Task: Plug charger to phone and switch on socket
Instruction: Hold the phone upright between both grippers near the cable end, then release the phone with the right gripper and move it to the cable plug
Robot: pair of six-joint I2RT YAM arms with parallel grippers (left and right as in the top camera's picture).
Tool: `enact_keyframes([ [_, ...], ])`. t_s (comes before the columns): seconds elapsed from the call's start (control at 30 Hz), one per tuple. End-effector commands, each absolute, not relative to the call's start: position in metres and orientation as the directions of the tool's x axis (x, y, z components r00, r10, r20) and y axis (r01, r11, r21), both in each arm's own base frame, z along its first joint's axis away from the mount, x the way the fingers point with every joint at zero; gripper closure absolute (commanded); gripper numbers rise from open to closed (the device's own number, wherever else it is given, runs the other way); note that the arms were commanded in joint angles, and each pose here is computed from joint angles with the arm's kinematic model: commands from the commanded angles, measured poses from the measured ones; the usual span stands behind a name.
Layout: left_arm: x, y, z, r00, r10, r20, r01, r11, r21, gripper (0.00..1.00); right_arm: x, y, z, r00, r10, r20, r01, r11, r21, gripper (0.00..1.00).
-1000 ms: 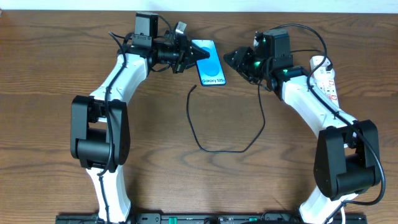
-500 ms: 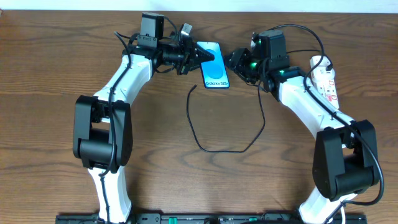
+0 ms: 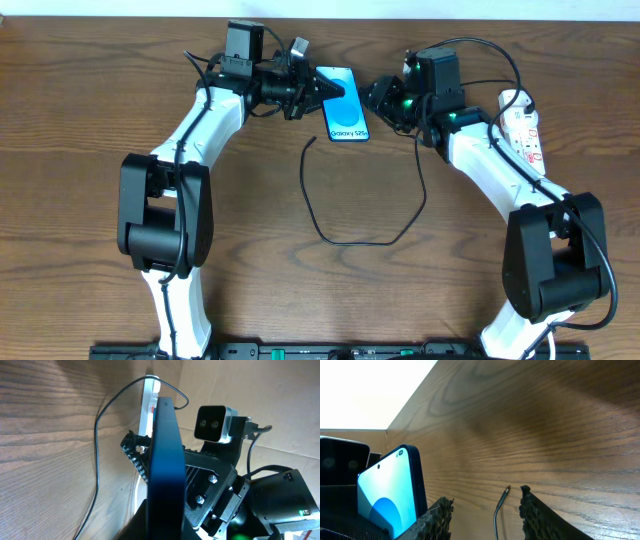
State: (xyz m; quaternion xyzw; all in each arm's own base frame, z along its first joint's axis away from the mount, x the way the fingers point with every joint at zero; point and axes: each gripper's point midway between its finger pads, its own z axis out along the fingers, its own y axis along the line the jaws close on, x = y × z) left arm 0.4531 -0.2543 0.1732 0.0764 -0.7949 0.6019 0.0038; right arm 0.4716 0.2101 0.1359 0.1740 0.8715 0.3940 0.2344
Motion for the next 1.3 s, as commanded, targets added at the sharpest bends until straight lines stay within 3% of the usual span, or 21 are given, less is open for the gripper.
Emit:
enact_keyframes([
  [0.0, 0.440, -0.274, 0.186, -0.996, -0.064, 0.070, -0.084, 0.256, -0.963, 0.92, 0.459, 0.239, 0.150, -0.871, 0.418, -0.259, 0.045, 0.593, 0.804, 0.56],
  [0.6, 0.439, -0.275, 0.186, -0.996, -0.060, 0.070, -0.083, 0.257, -0.963, 0.87, 0.458, 0.242, 0.152, -0.872, 0.416, -0.257, 0.041, 0.586, 0.809, 0.56],
  [0.87, 0.439, -0.275, 0.185, -0.996, -0.064, 0.069, -0.083, 0.259, -0.962, 0.93, 0.456, 0.248, 0.152, -0.877, 0.405, -0.259, 0.033, 0.587, 0.809, 0.55],
  [1.27, 0.473, -0.226, 0.178, -0.976, -0.213, 0.053, -0.114, 0.287, -0.951, 0.93, 0.454, 0.244, 0.146, -0.878, 0.379, -0.292, 0.010, 0.625, 0.780, 0.48],
])
